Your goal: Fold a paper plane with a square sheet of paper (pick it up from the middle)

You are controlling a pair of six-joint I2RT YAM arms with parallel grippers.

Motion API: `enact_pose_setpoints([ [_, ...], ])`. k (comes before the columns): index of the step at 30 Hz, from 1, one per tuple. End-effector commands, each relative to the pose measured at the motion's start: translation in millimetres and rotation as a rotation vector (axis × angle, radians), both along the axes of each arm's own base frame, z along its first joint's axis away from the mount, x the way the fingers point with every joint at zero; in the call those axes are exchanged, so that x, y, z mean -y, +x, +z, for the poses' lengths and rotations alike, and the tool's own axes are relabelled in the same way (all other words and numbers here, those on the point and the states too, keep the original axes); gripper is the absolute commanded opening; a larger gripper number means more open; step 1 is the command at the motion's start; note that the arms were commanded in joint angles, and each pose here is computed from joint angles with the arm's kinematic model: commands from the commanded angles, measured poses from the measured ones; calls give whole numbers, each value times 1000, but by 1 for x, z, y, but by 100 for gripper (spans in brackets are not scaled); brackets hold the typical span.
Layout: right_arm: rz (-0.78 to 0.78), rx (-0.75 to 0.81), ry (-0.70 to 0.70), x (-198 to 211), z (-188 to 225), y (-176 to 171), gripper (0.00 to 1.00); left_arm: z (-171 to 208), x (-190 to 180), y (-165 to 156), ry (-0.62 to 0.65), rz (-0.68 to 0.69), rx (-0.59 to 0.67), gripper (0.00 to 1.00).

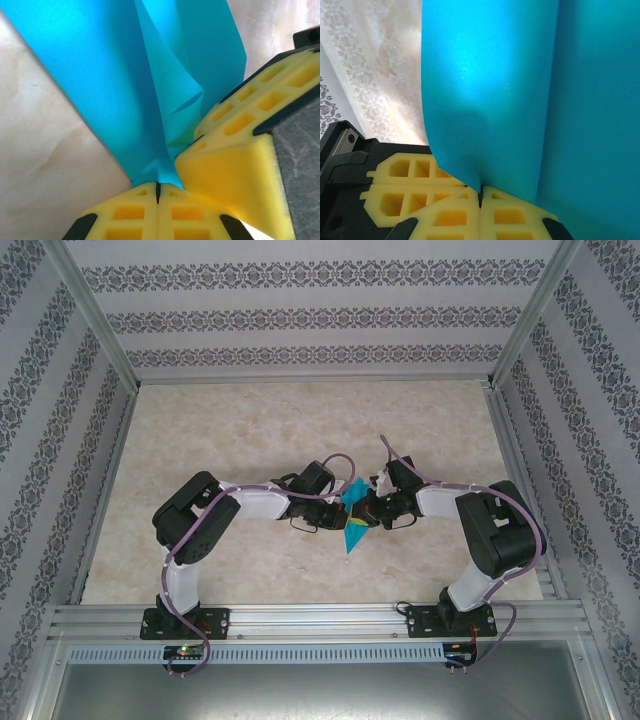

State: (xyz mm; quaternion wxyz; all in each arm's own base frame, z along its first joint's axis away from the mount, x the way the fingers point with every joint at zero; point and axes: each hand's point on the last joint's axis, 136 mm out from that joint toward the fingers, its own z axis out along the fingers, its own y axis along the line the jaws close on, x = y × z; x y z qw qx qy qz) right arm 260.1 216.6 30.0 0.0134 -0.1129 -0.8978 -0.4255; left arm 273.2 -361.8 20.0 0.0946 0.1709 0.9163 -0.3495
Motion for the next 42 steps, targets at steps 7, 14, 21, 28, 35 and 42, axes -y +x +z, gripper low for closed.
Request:
enact_pose_setpoints([
  [7,-48,-57,45,-6,-10,-9,6,-11,-13,-2,23,28,26,0],
  [14,-114,-62,100,-11,-10,-1,6,-8,-12,-5,-7,22,21,0],
  [21,-129,-86,49,-3,-27,-9,7,3,-11,-5,-43,28,26,0],
  [28,-121,-84,17,1,-33,-11,7,19,-12,-4,-53,29,42,0],
  [35,-108,-85,6,2,-34,-13,7,45,-14,2,-66,54,80,5],
  [42,-87,-65,11,0,-31,-14,8,54,-15,21,-89,130,70,24],
])
